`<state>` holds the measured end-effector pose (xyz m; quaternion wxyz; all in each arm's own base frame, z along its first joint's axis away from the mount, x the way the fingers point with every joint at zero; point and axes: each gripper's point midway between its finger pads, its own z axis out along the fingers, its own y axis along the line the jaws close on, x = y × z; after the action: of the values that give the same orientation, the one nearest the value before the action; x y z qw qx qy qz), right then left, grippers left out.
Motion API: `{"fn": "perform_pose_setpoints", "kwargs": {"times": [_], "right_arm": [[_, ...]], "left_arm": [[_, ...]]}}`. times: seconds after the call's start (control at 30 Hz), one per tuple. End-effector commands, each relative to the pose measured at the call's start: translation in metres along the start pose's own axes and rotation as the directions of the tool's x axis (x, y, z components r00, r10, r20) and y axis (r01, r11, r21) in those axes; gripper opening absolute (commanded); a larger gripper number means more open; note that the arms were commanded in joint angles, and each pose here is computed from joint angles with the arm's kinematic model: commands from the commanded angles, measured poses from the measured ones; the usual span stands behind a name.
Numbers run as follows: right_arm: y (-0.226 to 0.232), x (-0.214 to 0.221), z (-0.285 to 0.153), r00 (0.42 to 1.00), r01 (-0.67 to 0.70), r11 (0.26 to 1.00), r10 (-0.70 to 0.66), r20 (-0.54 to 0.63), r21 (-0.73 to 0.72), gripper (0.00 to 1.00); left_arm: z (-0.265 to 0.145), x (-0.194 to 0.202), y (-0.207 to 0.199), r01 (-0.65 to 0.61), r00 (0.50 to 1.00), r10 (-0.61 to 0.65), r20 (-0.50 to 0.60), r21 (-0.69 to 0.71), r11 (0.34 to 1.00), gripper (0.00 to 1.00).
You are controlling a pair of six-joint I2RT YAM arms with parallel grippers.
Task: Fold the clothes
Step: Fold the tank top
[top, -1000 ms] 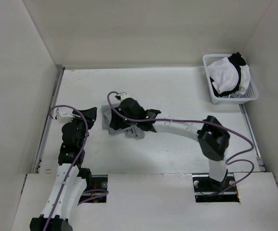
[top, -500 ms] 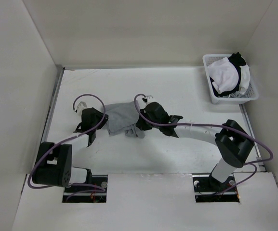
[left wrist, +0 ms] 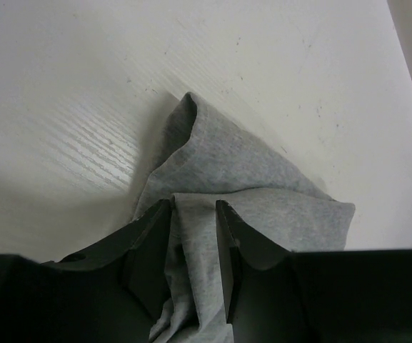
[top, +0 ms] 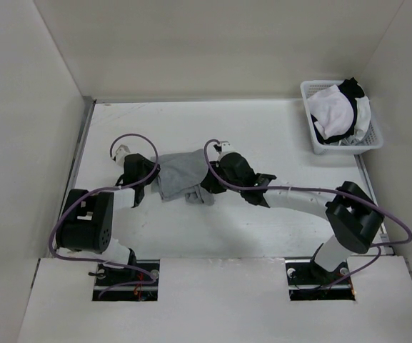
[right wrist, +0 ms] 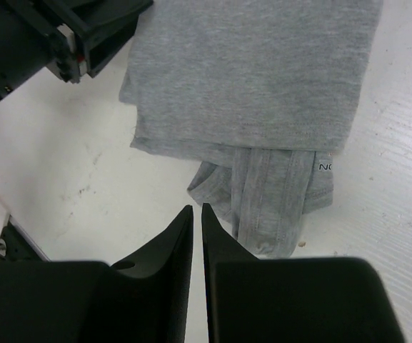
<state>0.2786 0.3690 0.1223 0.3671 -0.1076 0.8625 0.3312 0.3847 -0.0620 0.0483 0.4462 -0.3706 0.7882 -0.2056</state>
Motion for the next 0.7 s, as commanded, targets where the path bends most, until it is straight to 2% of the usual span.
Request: {"fn": "perform_pose_setpoints", "kwargs": {"times": [0.0, 0.13, 0.27, 0.37, 0.67], "right_arm": [[0.018, -0.019, -0.009, 0.997, 0.007, 0.998, -0.002, 0.072, -0.068, 0.14], [0.017, -0.019, -0.009, 0.997, 0.002, 0.998, 0.003, 0.074, -0.07, 0.14], [0.017, -0.018, -0.01, 0.997, 0.001, 0.997, 0.005, 0.075, -0.071, 0.14], [0.016, -0.02, -0.016, 0.996, 0.0, 0.997, 0.006, 0.085, -0.073, 0.14], [0.012, -0.035, -0.033, 0.992, 0.0, 0.997, 0.011, 0.129, -0.079, 0.15]], "left_arm": [[0.006, -0.023, -0.025, -0.003, 0.998, -0.002, 0.069, 0.069, 0.998, 0.29], [0.009, -0.026, -0.023, 0.002, 0.997, -0.007, 0.077, 0.058, 0.998, 0.25], [0.017, -0.026, -0.026, 0.0, 0.997, -0.004, 0.075, 0.057, 0.998, 0.12], [0.017, -0.024, -0.032, -0.005, 0.998, 0.0, 0.069, 0.072, 0.997, 0.07], [-0.03, -0.057, -0.078, -0.001, 0.989, -0.029, 0.144, 0.202, 0.979, 0.04]]}}
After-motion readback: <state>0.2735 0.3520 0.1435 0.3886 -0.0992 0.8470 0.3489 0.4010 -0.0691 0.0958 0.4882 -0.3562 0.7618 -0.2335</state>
